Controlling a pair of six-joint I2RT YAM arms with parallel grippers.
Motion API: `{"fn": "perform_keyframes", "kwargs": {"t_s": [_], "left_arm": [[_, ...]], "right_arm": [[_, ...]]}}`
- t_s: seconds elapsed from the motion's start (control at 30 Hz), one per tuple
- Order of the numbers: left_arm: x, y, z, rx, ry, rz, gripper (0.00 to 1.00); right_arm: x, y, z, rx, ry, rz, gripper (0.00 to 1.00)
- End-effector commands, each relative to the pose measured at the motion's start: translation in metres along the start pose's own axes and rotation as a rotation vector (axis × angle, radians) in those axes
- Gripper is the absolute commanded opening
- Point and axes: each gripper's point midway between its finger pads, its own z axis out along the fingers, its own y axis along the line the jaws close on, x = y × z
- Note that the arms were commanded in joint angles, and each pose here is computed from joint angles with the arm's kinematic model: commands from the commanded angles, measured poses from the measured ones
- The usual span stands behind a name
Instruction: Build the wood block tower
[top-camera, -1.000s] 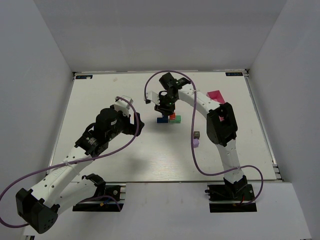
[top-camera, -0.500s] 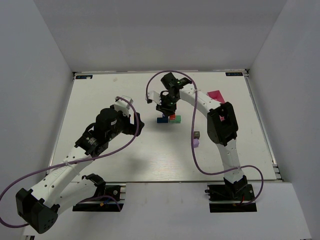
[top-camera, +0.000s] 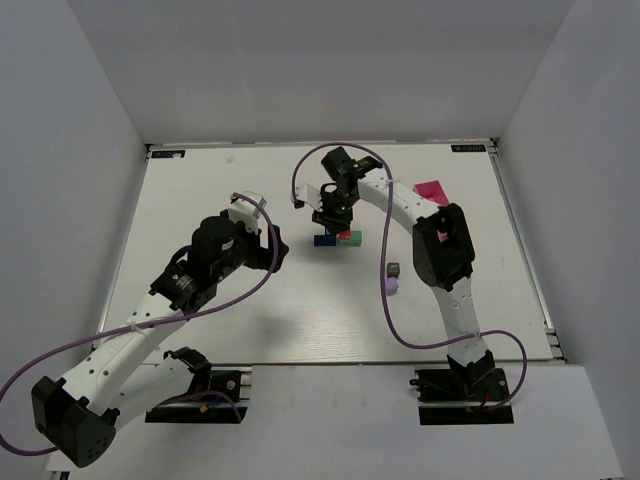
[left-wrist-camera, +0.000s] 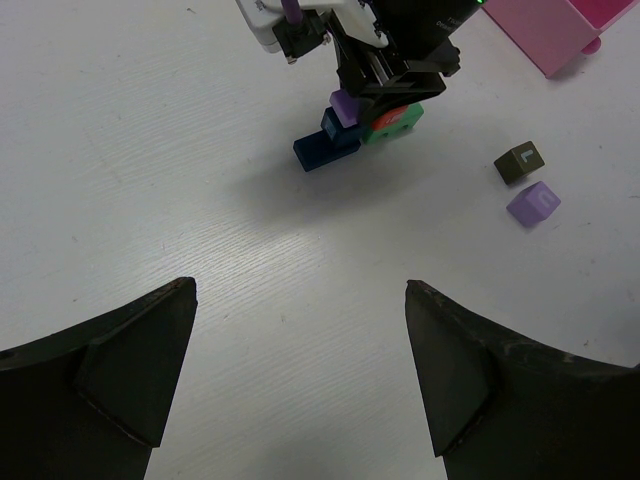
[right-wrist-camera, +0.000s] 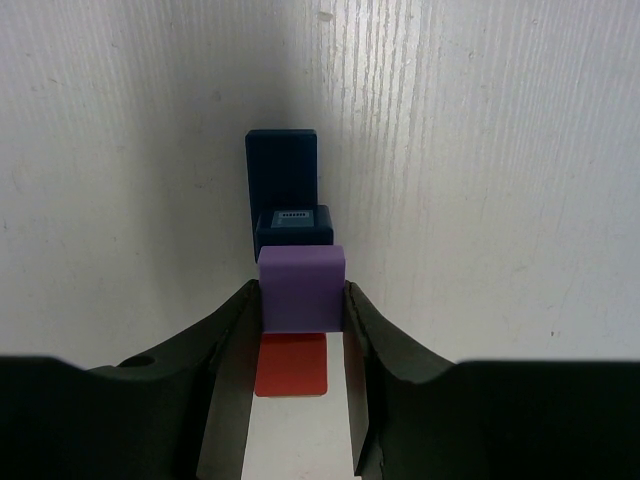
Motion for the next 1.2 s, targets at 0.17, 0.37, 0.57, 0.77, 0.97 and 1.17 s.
{"fn": "perform_keyframes", "kwargs": {"t_s": [0.17,0.37,0.57,0.77,0.97,1.17], "left_arm": [[-0.0070,0.0005,-0.0021,-0.002,-0.028,-0.005,0.94],[-0.0070,0.0005,-0.0021,-0.002,-0.028,-0.005,0.94],[-0.0049,0.0009,-0.0001,-0.004,-0.019,-0.005,0.94],[-0.0049,0.0009,-0.0001,-0.004,-0.019,-0.005,0.94],[-0.0049,0.0009,-0.0001,-0.004,-0.019,-0.005,0.94],[-0.0049,0.0009,-0.0001,-0.004,-0.019,-0.005,0.94]], "right_arm": [[0.0012,0.0016,0.0056,-0.015,-0.010,-0.006,0.22],[0.0043,-0.0004,0.0050,-0.013,-0.009,0.003,0.27],[0.0027,0.0021,0.0066,-0.019,-0.009,-0.003,0.32],[0.0021,0.0032,0.0081,-0.021,-0.008,-0.005,0.35],[0.0035,0.0048,0.0086,-0.026,-0.005,-0.005,0.39],[0.0038,0.0059,0.0088,-0.028,-0.002,-0.006,0.53]]}}
